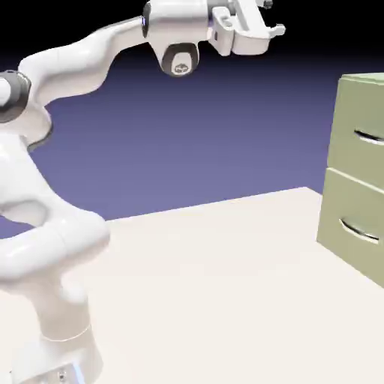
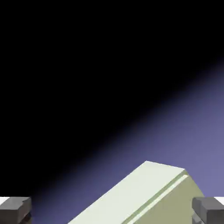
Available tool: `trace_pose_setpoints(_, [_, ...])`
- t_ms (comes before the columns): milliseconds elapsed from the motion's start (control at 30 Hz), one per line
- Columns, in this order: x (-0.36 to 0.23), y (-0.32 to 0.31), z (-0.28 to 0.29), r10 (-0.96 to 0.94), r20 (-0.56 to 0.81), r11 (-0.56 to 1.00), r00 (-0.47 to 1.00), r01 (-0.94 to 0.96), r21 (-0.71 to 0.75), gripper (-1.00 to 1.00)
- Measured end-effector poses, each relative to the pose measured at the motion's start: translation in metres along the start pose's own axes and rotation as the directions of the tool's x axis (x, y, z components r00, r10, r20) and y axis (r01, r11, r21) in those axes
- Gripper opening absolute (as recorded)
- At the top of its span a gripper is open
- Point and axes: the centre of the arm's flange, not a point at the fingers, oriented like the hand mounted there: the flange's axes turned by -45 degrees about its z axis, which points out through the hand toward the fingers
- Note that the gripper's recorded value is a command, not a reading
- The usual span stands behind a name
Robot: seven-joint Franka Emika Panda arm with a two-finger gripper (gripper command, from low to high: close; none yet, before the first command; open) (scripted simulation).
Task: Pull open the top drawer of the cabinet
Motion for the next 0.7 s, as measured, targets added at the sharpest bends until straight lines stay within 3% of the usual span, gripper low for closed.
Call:
trace_pose_setpoints(333, [-0.088, -0.010, 0.087, 0.195, 0.046, 0.977, 0.980, -0.198, 0.077, 0.00])
trace_pose_setpoints(700, [-0.204, 0.070, 0.207, 0.497, 0.163, 0.861, 0.852, -0.508, 0.033, 0.00])
